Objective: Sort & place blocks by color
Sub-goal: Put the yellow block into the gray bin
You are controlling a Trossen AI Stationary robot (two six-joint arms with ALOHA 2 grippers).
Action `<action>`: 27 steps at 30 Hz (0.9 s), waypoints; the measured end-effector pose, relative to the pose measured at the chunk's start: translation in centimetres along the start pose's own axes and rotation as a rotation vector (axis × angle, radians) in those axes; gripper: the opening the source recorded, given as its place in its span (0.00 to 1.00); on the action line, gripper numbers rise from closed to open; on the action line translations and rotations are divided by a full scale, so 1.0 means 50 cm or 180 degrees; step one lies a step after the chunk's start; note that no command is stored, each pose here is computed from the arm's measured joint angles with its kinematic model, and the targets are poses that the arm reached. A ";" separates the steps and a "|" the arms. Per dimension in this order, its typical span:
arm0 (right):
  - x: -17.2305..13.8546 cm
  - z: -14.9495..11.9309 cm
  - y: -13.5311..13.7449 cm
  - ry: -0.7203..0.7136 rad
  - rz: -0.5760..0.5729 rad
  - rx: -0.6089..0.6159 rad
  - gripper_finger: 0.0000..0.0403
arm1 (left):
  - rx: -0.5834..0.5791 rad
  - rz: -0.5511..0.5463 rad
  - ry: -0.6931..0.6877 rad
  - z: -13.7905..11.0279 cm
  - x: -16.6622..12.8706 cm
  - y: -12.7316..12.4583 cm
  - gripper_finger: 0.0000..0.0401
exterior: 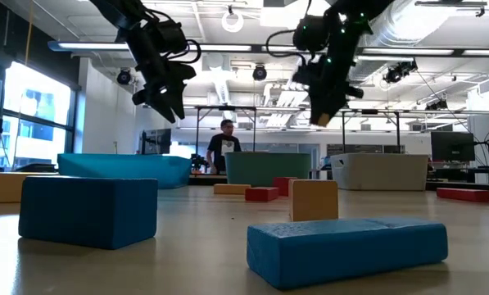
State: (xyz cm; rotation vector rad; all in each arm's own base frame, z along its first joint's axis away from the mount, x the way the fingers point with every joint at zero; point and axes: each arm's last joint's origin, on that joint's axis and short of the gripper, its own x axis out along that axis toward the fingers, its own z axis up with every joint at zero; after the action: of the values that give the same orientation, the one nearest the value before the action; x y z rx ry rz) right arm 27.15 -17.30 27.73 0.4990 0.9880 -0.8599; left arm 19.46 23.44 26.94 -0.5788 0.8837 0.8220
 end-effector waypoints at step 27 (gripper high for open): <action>0.097 -0.063 -0.255 0.0828 -0.0633 0.1168 0.27 | -0.0001 0.0000 -0.0002 0.000 0.000 0.000 0.41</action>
State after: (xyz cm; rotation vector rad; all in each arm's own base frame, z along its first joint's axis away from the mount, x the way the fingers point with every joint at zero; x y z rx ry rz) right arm 16.47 -24.40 22.06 0.8516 1.1349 -1.1859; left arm 19.46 23.45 26.94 -0.5789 0.8830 0.8223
